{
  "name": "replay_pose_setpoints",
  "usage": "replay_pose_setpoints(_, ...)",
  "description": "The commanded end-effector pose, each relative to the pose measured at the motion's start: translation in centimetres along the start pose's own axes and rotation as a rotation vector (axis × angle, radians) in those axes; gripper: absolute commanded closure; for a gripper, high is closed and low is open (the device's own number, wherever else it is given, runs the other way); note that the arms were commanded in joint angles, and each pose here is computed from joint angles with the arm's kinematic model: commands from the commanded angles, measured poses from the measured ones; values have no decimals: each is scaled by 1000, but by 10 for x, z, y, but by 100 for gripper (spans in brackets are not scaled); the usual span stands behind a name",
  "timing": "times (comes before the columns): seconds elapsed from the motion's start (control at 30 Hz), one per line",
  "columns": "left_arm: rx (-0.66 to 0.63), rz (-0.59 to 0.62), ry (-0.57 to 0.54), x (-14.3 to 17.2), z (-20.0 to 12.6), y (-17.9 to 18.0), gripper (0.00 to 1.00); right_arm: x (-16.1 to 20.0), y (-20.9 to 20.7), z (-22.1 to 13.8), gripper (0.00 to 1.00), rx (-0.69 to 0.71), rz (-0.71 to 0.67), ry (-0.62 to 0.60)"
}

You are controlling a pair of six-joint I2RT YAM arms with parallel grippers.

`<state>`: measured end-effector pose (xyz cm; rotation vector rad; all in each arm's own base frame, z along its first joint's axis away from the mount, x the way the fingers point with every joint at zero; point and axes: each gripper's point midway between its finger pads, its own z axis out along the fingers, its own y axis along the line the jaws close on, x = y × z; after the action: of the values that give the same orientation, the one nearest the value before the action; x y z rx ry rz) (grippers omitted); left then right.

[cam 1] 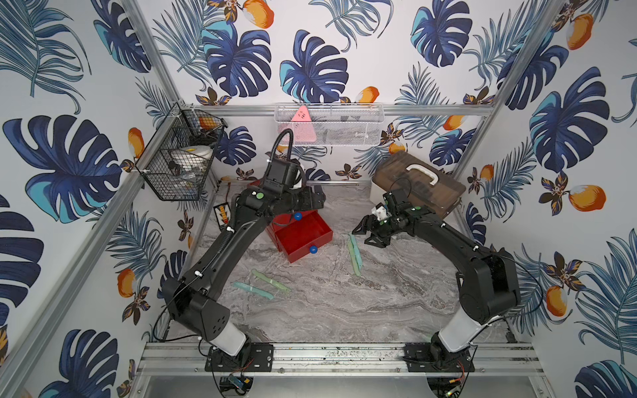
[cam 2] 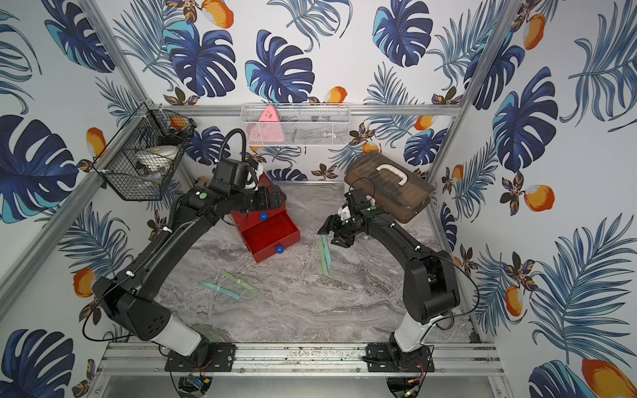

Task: Place the fruit knives into the drawer by color
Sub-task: Pick up the fruit knife from the center of the board.

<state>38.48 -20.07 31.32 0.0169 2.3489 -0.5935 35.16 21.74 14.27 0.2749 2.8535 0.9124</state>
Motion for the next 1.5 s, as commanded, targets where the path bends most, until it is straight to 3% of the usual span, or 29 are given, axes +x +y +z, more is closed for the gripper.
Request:
replay_pose_setpoints(0.0, -59, 63, 34, 32, -8, -4, 1, 11, -47, -5, 42, 266, -158, 67)
replay_pose_setpoints(0.1, -59, 80, 51, 62, -13, -12, 1, 2, -50, -1, 49, 339, -228, 56)
replay_pose_setpoints(0.3, -75, 136, 107, 119, -15, -21, 1, -4, -47, 17, 53, 451, -351, 42)
replay_pose_setpoints(0.5, -88, 179, 147, 150, -14, -26, 1, -4, -43, 39, 58, 511, -422, 31)
replay_pose_setpoints(1.17, -82, 236, 182, 158, -9, -24, 1, -33, -52, 95, 62, 600, -471, 50)
replay_pose_setpoints(1.47, -56, 225, 205, 159, 0, -22, 1, -31, -70, 106, 72, 649, -462, 80)
